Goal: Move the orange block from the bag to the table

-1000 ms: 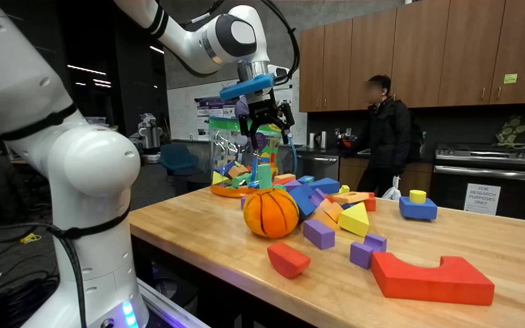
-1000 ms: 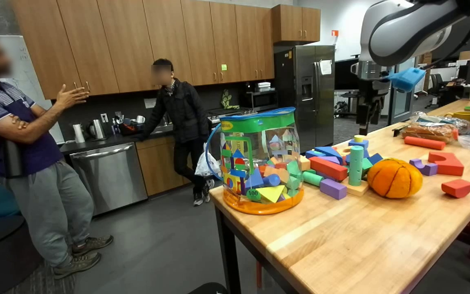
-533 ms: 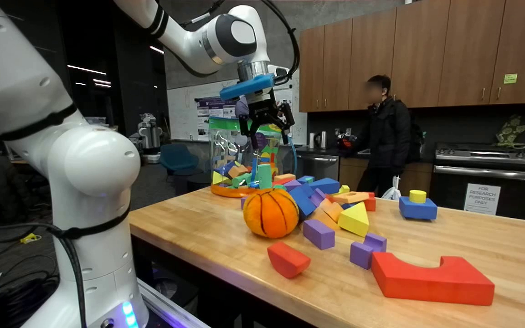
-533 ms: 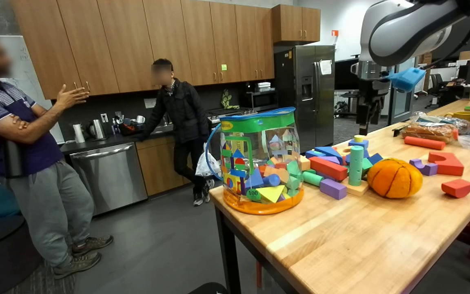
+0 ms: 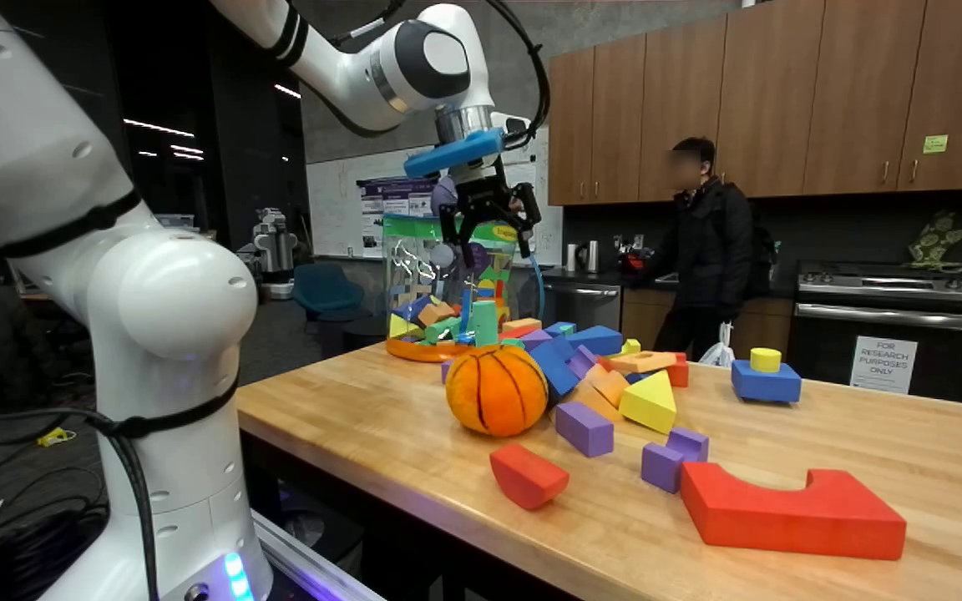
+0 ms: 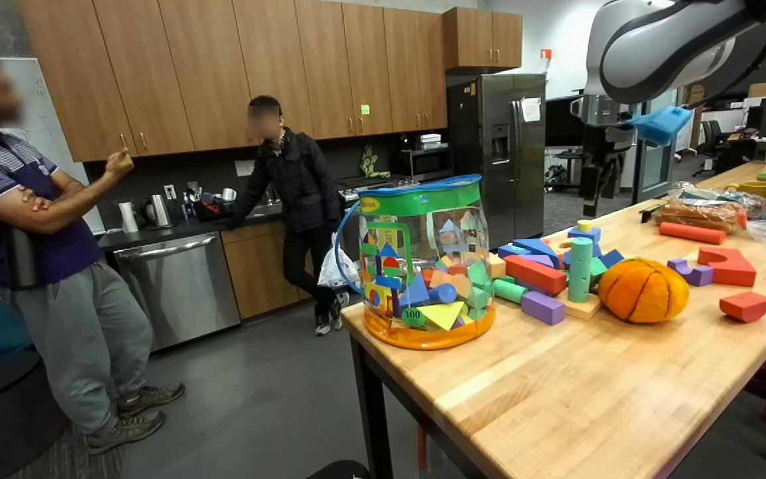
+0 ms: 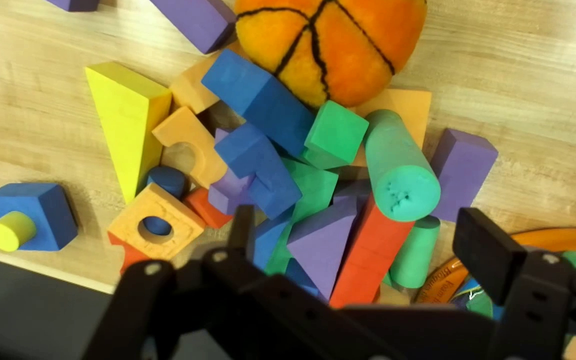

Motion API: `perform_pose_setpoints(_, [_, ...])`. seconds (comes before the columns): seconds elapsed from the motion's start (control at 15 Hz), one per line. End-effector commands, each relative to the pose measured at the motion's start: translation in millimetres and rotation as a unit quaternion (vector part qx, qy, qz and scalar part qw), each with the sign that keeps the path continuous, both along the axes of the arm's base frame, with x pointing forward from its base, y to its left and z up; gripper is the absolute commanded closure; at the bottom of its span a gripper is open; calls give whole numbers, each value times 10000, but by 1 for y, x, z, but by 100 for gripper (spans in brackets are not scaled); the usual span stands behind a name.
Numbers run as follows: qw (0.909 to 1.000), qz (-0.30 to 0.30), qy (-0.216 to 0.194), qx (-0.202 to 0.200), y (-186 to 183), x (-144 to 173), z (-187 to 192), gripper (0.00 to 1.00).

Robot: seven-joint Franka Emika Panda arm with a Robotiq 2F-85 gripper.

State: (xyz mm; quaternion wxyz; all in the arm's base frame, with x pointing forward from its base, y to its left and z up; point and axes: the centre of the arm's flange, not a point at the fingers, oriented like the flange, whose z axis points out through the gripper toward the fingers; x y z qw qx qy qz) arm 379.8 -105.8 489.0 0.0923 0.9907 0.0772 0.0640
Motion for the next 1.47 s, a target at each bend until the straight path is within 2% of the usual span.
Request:
perform_pose_setpoints(0.0, [9997,66,-92,-236,-2,18,32,0])
perform_pose_setpoints(0.4, [9955,356,-501,-725,18,45,121,0])
perform_pose_setpoints(0.73, [9844,826,-908,-1258,69,70,185,0])
perform_pose_setpoints(1.0, [9744,1199,-1142,-1520,114,91,198,0])
perform_pose_setpoints(1.4, [9607,1551,-1514,-1732,181,128,178,0])
